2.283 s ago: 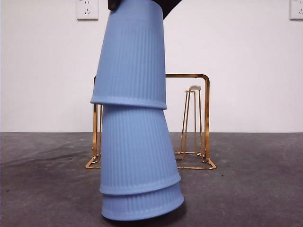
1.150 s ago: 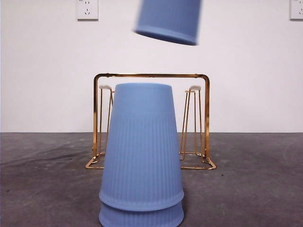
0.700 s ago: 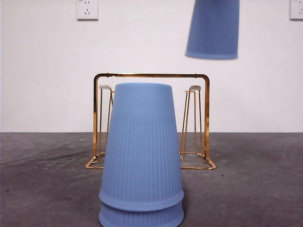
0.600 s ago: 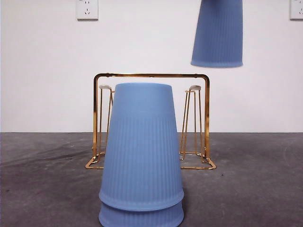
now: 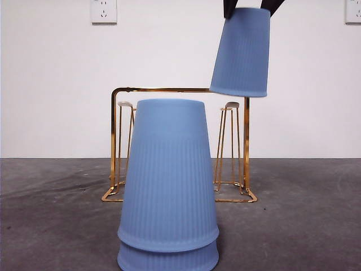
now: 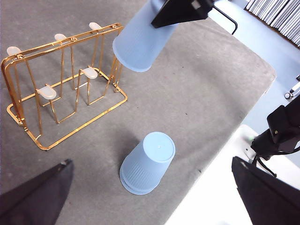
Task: Pick the top cup and place it on cupholder, pick up the mid cup and place it on cupholder, last pick the bottom cup and place it on cupholder.
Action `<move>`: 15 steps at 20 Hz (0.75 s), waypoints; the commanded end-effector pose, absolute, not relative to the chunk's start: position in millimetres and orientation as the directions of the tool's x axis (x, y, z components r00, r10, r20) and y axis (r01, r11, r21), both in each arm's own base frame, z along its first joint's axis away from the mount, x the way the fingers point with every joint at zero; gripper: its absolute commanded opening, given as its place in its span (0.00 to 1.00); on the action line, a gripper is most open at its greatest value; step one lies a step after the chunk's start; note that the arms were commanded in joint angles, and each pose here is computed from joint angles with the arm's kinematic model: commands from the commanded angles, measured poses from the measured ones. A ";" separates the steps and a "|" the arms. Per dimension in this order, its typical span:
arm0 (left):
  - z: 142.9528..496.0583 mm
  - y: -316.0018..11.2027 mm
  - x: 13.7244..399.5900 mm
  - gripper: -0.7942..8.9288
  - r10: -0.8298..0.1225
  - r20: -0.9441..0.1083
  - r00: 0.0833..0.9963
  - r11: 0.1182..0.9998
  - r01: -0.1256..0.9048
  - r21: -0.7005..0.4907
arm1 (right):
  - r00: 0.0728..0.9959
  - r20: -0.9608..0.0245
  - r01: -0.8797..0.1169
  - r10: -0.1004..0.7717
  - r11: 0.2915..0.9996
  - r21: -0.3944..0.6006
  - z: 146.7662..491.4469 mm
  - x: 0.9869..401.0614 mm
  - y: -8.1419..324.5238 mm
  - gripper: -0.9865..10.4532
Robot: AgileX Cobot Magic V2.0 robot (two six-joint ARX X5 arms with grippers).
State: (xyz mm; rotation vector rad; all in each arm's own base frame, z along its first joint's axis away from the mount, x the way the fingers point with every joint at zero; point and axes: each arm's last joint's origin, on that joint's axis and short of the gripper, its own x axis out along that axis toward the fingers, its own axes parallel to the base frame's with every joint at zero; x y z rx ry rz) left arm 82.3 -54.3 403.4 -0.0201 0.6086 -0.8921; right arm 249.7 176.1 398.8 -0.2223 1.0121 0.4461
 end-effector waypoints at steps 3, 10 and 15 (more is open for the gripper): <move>409.8 -54.7 81.6 0.66 -0.746 -0.467 0.475 0.625 0.742 -0.243 | 0.451 -0.854 -0.466 0.261 0.885 0.025 381.9 274.5 195.4 0.27; 409.8 -54.7 81.6 0.66 -0.745 -0.467 0.476 0.625 0.742 -0.243 | 0.367 -0.910 -0.441 0.192 0.898 0.012 342.8 301.8 208.5 0.27; 409.8 -54.7 81.6 0.66 -0.745 -0.467 0.476 0.625 0.742 -0.243 | 0.324 -0.933 -0.417 0.155 0.909 0.006 318.4 319.5 212.2 0.27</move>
